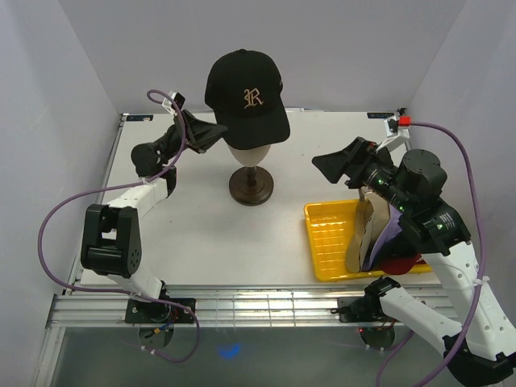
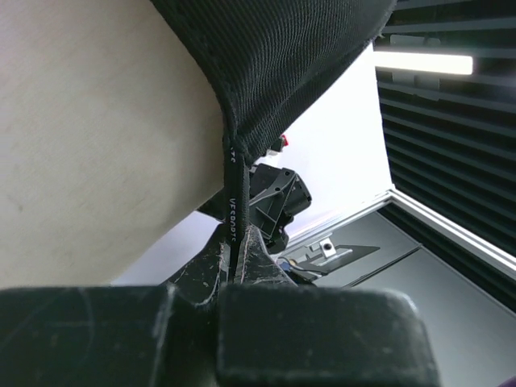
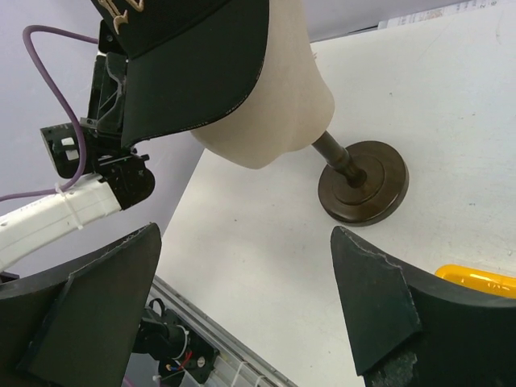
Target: Stack the hats
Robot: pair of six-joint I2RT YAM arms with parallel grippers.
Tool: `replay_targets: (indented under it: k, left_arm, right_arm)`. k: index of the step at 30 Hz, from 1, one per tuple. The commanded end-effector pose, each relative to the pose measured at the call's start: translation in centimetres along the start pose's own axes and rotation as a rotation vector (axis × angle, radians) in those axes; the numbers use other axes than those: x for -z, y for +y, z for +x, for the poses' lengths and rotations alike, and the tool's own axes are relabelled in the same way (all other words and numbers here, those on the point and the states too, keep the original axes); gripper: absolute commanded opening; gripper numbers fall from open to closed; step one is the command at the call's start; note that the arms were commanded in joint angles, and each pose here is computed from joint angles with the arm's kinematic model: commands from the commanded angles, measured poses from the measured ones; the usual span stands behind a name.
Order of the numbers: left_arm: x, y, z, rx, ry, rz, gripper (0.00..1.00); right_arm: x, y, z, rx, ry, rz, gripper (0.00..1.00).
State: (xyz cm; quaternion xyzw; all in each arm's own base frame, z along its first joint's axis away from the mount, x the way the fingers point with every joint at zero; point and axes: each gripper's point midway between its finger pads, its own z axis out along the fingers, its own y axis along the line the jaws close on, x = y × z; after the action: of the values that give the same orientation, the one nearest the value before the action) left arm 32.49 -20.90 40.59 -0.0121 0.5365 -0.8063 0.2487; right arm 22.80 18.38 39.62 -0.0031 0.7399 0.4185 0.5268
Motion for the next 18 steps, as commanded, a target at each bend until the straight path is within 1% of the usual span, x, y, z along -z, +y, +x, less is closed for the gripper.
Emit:
replay_targets:
  k: [1,10,17,18]
  left_arm:
    - [1.8,-1.2,2.0,0.046,0.068,0.055,0.0]
    - [2.9,-0.4,2.4,0.062,0.08,0.013,0.0]
    - [3.6,0.3,2.4,0.102,0.082,-0.021,0.0]
    - [3.8,0.6,2.5,0.118,0.078,-0.029,0.01]
  right_arm:
    - [0.0,0.5,-0.9,0.019,-0.046,-0.03,0.91]
    - [-0.1,0.7,-0.5,0.019,-0.047,-0.058,0.91]
    - [-0.2,0.3,0.2,0.013,-0.036,-0.061,0.91]
    - [-0.2,0.2,0.3,0.011,-0.035,-0.059,0.91]
